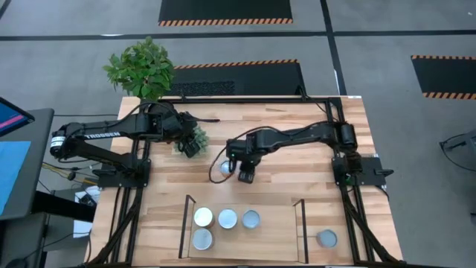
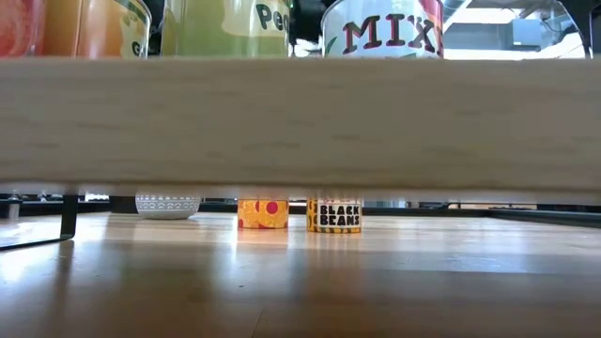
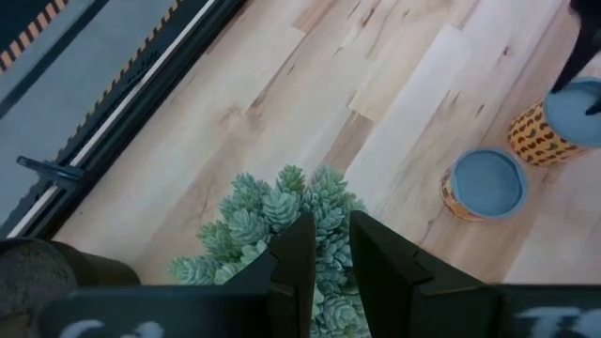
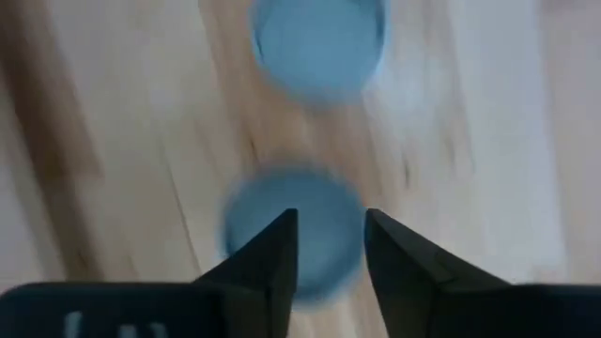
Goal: Pick and place cans onto a shelf
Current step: Put the canned black beans on the shelf
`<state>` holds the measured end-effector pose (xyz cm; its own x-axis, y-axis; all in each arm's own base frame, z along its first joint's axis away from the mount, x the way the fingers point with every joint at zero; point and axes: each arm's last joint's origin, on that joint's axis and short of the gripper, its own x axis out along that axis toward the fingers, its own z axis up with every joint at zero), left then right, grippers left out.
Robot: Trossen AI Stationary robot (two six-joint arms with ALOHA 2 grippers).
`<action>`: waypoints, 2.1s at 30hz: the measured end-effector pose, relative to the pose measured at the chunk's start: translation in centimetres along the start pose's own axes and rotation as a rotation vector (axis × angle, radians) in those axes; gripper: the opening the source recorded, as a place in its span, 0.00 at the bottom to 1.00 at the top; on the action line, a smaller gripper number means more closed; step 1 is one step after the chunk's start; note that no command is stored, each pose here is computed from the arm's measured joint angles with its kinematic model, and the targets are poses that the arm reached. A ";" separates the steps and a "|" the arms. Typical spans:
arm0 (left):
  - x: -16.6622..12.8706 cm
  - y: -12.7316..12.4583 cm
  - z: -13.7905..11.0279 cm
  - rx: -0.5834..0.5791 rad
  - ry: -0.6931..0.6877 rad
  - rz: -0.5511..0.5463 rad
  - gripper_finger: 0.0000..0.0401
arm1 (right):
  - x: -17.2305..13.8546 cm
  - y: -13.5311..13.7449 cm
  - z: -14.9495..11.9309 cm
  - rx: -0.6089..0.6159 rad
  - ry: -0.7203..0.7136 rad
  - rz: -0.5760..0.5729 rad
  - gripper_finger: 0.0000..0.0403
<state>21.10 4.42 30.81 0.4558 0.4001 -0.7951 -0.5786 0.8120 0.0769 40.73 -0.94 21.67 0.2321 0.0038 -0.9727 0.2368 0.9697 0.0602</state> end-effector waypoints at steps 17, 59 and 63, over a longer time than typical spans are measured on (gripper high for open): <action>0.0 0.0 0.0 -0.027 0.004 0.000 0.15 | 2.8 -0.1 0.0 0.046 0.092 0.030 0.56; 0.0 0.0 0.0 0.067 0.003 -0.002 0.15 | -8.8 14.2 -12.2 0.599 0.136 -0.084 0.01; 0.0 0.0 0.0 0.061 0.003 -0.002 0.15 | -8.0 15.0 -12.3 0.528 0.124 -0.090 0.01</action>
<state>21.13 4.42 30.78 0.4552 0.3973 -0.7969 -0.5351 0.8374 0.1118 30.81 16.55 27.64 0.0843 -0.0137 -0.9964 0.6993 0.7131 0.0493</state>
